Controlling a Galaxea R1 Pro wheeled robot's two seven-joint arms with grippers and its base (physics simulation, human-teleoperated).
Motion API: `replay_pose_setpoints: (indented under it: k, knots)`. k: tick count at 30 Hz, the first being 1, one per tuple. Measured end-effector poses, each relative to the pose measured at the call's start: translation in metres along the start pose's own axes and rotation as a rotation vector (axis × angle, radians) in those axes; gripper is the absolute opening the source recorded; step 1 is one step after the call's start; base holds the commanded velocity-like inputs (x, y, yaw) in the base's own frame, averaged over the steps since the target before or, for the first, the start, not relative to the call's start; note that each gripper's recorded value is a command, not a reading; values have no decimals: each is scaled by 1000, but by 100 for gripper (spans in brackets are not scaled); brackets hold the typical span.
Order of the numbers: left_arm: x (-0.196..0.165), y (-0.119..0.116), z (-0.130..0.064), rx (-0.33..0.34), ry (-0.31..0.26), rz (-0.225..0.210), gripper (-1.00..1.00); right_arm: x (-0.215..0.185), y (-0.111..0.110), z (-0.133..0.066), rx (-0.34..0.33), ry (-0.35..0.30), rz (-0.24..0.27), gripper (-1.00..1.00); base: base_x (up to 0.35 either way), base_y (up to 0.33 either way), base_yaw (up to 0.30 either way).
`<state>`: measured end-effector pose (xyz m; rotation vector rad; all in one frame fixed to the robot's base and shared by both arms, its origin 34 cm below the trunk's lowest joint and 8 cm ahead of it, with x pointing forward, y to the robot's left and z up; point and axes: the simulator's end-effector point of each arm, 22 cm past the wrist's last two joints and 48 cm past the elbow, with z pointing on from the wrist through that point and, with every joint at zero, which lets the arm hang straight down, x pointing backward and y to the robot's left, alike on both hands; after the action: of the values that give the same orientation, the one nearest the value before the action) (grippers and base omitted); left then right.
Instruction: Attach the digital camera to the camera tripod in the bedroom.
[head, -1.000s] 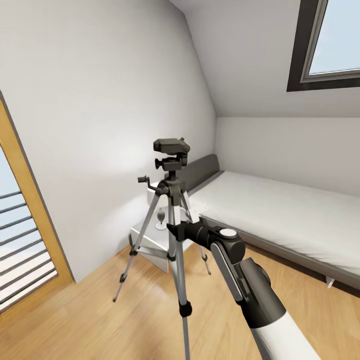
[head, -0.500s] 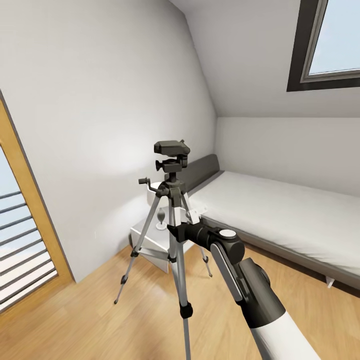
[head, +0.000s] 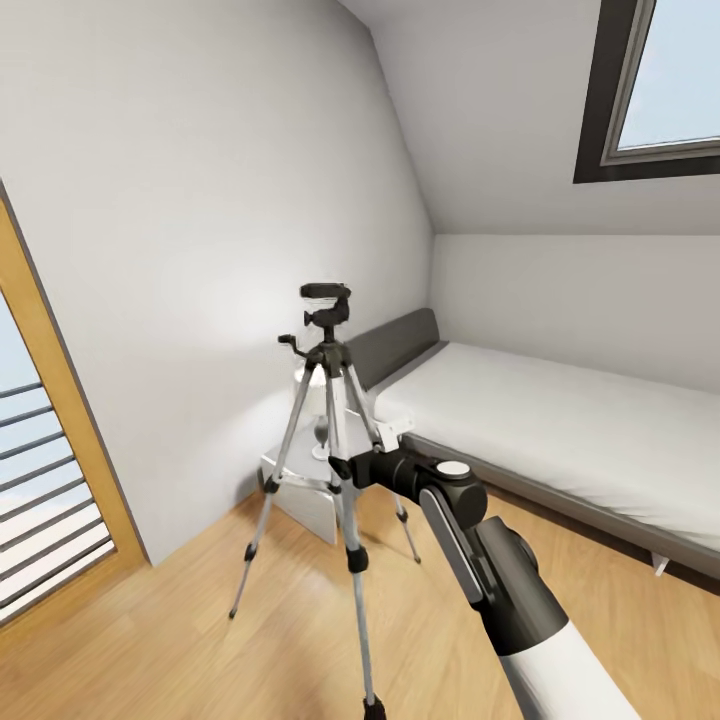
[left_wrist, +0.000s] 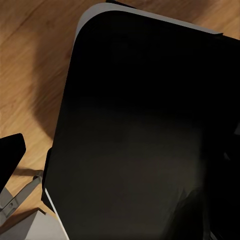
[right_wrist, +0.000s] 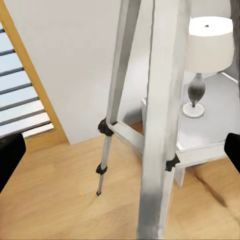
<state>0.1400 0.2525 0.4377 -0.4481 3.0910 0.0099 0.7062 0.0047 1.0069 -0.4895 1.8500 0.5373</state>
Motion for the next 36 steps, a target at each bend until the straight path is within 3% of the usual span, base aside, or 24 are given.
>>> replay_pose_setpoints:
  k: [36]
  knots:
    - [0, 0, 0, 1, 0, 0, 100, 4, -3, 1, 4, 9, 1, 100, 0, 0, 0]
